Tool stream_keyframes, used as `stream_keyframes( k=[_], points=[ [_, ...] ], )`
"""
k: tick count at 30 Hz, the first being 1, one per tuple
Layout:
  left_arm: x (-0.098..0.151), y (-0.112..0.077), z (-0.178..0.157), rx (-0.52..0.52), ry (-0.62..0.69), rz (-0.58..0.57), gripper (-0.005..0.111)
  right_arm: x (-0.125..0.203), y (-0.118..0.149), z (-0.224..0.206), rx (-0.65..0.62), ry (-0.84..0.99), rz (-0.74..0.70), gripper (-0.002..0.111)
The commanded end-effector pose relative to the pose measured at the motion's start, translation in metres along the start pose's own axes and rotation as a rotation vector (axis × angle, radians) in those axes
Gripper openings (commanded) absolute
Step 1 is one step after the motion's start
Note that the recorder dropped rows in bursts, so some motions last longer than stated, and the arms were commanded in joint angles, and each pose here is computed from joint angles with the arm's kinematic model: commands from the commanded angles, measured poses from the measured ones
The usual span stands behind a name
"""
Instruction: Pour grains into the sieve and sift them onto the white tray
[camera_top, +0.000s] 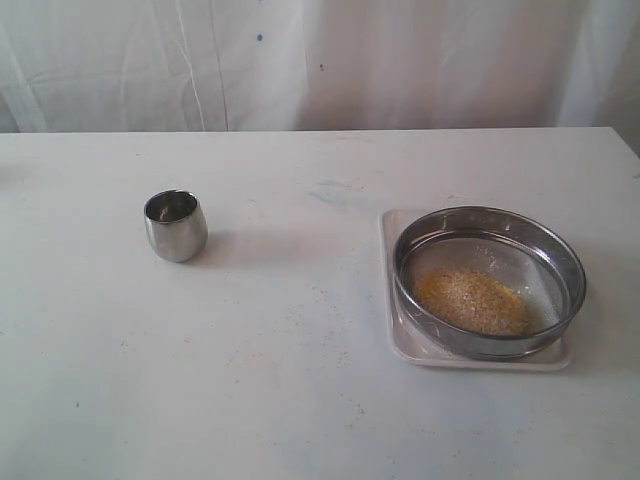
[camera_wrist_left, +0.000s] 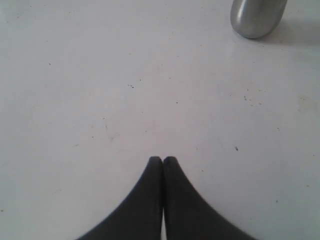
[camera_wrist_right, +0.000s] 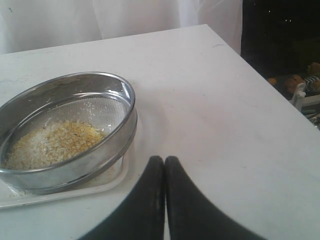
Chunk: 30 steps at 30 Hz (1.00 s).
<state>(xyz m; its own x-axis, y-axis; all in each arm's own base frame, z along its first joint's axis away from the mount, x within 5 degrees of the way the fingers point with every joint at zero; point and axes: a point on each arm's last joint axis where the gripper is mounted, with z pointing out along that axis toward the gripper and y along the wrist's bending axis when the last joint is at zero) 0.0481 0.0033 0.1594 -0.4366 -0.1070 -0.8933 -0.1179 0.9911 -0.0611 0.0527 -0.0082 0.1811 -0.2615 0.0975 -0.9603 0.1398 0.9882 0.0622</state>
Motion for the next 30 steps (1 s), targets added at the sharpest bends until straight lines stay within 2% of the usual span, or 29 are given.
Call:
stream_keyframes(
  k=[1,17,18,19,23,24,25,26,27,29,30],
  points=[
    [0.004,0.000,0.000,0.001,0.035,-0.002,0.000,-0.001,0.000,0.000,0.003,-0.015,-0.001,0.000],
    [0.004,0.000,0.000,0.003,0.036,-0.001,0.000,-0.001,0.000,0.000,0.002,-0.017,-0.001,0.000],
    [0.005,-0.001,0.000,0.015,0.036,0.006,0.000,-0.002,-0.003,0.000,0.037,-0.022,-0.157,0.000],
    [0.005,-0.001,0.000,0.017,0.037,0.007,0.000,-0.002,-0.004,0.000,0.052,-0.024,-0.221,0.000],
    [0.005,-0.002,0.000,0.044,0.038,0.021,0.000,-0.006,-0.004,0.000,0.050,-0.067,-0.251,0.000],
    [0.005,-0.003,0.000,0.052,0.039,0.025,0.000,-0.012,0.000,-0.001,0.015,-0.139,-0.182,0.000],
    [0.005,-0.003,0.000,0.055,0.039,0.026,0.000,-0.016,0.003,-0.002,-0.025,-0.185,-0.042,0.000],
    [0.005,-0.003,0.000,0.055,0.039,0.026,0.000,-0.025,0.006,-0.004,-0.102,-0.270,0.270,0.000],
    [0.005,-0.003,0.000,0.055,0.039,0.026,0.000,-0.031,0.006,-0.006,-0.149,-0.337,0.457,0.000],
    [0.005,-0.003,0.000,0.055,0.039,0.026,0.000,-0.041,0.004,-0.010,-0.219,-0.442,0.722,0.000],
    [0.005,-0.003,0.000,0.055,0.039,0.026,0.000,-0.052,0.001,-0.017,-0.294,-0.571,0.895,0.000]
  ],
)
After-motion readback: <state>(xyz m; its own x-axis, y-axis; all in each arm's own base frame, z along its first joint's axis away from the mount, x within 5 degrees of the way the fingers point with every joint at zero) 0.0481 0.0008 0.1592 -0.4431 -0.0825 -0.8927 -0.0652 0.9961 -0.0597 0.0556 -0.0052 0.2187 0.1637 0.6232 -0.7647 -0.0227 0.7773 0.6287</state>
